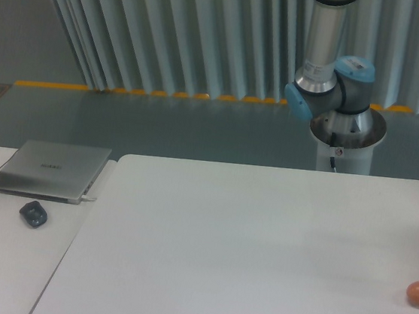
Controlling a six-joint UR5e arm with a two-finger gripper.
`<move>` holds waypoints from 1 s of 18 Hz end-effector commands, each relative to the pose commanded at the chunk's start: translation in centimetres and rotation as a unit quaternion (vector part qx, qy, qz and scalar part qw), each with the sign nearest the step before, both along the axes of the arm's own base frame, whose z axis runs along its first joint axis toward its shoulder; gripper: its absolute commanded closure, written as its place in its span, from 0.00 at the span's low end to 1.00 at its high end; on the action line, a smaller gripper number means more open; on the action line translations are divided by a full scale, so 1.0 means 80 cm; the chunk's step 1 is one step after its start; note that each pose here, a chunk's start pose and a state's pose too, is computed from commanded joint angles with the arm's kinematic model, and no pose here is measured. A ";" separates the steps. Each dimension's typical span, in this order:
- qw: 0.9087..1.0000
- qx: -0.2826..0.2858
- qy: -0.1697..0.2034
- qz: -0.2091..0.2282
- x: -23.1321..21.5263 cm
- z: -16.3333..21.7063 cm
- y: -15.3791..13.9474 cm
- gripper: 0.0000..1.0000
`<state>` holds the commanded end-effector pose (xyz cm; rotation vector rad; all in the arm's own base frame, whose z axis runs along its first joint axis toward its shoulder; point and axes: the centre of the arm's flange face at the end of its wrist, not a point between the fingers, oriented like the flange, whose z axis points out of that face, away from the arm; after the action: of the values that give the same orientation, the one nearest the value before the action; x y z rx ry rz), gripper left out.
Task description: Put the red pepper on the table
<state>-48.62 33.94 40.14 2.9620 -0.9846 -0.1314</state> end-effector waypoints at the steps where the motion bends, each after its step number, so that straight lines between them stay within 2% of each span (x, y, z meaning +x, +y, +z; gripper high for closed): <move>1: 1.000 0.001 0.000 0.010 0.000 0.000 0.000 0.00; 6: 0.999 0.008 0.020 0.030 -0.040 0.011 -0.037 0.00; 10: 0.999 0.006 0.020 0.027 -0.064 -0.004 -0.044 0.00; 13: 1.000 -0.002 0.020 0.005 -0.076 -0.016 -0.048 0.00; 18: 0.999 0.001 0.033 0.027 -0.131 -0.056 -0.093 0.00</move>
<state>-59.08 26.46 35.69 2.9610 -0.8975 -0.2289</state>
